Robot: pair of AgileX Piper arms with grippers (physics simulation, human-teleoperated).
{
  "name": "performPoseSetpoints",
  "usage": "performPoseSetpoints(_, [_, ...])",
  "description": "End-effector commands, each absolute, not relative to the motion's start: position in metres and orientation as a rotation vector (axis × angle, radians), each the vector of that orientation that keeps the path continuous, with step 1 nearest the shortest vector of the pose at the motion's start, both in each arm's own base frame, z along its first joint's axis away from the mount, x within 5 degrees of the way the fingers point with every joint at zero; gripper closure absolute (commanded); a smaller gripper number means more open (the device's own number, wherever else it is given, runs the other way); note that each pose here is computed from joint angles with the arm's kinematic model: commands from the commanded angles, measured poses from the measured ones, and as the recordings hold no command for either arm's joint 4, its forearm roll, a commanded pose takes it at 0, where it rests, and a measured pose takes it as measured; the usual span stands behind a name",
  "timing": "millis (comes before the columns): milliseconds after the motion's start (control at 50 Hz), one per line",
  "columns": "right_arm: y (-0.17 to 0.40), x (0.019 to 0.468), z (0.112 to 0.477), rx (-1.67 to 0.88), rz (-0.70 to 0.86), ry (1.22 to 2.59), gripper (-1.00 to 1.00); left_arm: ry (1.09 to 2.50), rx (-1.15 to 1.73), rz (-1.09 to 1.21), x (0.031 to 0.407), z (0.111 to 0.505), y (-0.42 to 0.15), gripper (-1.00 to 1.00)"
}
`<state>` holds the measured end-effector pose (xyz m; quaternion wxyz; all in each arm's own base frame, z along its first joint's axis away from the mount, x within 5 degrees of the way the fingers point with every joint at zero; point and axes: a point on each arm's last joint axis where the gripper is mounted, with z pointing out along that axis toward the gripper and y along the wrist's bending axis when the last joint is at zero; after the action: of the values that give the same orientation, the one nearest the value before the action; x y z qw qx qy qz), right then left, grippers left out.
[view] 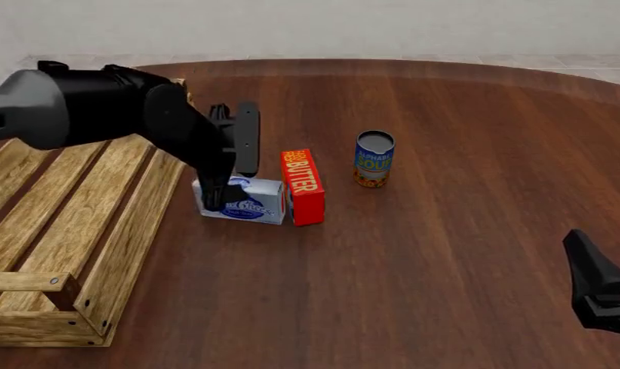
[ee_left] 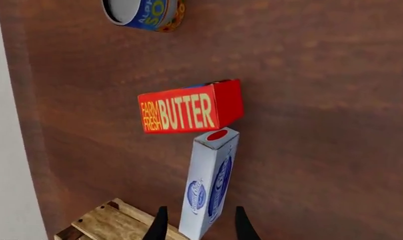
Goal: Pick up the cream cheese and put it in the tray.
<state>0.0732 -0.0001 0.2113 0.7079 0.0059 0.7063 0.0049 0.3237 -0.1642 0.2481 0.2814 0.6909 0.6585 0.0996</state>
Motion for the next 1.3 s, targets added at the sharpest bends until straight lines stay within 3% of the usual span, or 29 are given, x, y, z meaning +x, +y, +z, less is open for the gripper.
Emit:
performPoseSetpoints(20, [0.0,0.074,0.211,0.009,0.015,1.571,-1.0,1.763,1.84,0.285,0.335,0.242,-0.161,-1.0])
performPoseSetpoints(1300, [-0.001,0.077,0.21,0.019,0.005,1.586,-1.0,1.855,1.804,0.262,0.357,0.204,-0.161,-1.0])
